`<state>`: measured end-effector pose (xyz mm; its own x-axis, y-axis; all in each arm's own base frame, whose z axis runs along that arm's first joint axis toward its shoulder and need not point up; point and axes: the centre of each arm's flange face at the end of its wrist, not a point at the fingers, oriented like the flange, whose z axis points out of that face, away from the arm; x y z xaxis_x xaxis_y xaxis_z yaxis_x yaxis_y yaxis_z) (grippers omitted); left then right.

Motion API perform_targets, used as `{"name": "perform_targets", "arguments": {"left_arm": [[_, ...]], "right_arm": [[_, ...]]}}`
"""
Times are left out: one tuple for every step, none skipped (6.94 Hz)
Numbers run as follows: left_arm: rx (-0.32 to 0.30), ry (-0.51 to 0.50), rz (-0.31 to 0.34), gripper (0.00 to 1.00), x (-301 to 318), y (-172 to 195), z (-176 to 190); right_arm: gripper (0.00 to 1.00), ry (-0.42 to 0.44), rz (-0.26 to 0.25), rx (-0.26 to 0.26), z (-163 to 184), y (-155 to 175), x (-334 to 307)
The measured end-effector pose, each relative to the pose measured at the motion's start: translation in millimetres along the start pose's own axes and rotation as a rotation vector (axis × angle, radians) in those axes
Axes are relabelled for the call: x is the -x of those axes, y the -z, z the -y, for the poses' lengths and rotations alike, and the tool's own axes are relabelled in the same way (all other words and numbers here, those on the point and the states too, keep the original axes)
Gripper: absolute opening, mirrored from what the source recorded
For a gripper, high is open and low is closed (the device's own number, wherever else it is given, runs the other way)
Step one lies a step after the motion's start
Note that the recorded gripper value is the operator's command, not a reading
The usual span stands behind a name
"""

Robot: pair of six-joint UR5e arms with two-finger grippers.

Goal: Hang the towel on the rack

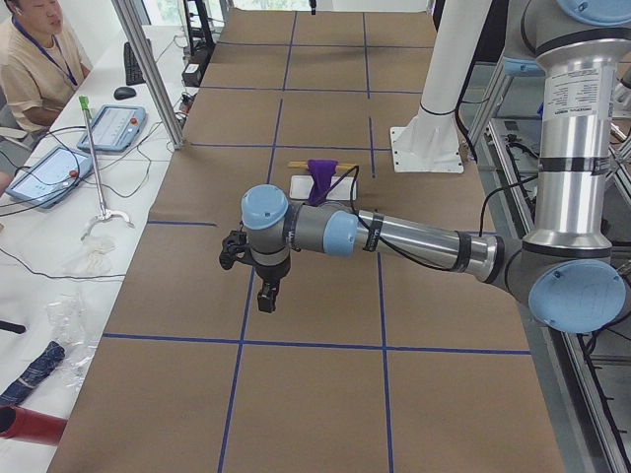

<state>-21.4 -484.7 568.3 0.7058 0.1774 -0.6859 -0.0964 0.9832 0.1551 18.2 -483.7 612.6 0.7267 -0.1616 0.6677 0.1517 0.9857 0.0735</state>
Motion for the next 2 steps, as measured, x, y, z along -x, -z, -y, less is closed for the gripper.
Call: {"name": "perform_targets", "arguments": {"left_arm": [[0.003, 0.004, 0.001, 1.00, 0.8, -0.3, -0.4], [0.007, 0.008, 0.002, 1.00, 2.4, -1.5, -1.0]], "right_arm": [[1.00, 0.001, 0.000, -0.001, 0.1, 0.4, 0.4], [1.00, 0.001, 0.000, -0.002, 0.3, 0.9, 0.8]]}}
